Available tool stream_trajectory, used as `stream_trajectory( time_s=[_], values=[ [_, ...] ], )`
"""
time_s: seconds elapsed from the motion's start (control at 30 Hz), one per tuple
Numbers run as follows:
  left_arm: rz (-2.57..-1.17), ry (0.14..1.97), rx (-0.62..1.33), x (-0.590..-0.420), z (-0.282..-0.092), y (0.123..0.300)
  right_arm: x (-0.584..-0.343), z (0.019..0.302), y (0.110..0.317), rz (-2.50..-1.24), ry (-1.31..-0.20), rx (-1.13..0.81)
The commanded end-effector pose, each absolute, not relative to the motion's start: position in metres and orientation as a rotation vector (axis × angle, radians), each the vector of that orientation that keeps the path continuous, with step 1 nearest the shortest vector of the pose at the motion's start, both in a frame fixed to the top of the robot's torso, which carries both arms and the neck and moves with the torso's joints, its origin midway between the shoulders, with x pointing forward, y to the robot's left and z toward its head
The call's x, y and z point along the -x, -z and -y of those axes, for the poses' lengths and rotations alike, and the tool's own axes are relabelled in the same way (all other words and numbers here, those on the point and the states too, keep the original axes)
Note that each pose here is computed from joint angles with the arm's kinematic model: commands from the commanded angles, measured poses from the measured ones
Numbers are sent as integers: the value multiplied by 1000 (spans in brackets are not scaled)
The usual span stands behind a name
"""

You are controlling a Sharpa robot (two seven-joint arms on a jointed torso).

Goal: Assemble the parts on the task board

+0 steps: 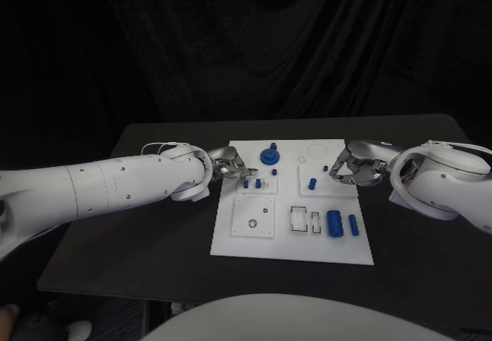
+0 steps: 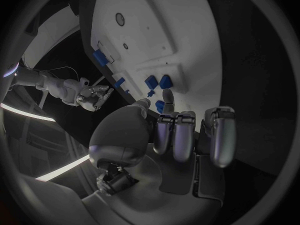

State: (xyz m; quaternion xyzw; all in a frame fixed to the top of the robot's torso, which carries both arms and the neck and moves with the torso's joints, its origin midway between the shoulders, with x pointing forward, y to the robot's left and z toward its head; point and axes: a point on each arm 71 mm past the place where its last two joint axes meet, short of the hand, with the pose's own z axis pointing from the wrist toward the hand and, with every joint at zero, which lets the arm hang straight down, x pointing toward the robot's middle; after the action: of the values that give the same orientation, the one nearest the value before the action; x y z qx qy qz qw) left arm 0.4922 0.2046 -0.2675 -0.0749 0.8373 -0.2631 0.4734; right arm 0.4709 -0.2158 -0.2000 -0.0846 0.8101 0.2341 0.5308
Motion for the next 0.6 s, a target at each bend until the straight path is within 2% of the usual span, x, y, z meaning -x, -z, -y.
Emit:
stream_trajectory(
  time_s=[0.03,0.2,0.3,0.43,0.6],
  values=[
    [-1717,816,78,-494,-199,244,-470,217,199,-1908,-564,189],
    [-1496,840,-80,-491,-200,229,-469,220,197,-1888,-573,182],
    [-1409,850,-141,-489,-200,223,-468,222,196,-1882,-574,178],
    [-1375,871,-196,-487,-199,221,-468,223,195,-1875,-576,175],
    [-1421,917,-257,-488,-191,225,-468,224,195,-1868,-579,174]
  ],
)
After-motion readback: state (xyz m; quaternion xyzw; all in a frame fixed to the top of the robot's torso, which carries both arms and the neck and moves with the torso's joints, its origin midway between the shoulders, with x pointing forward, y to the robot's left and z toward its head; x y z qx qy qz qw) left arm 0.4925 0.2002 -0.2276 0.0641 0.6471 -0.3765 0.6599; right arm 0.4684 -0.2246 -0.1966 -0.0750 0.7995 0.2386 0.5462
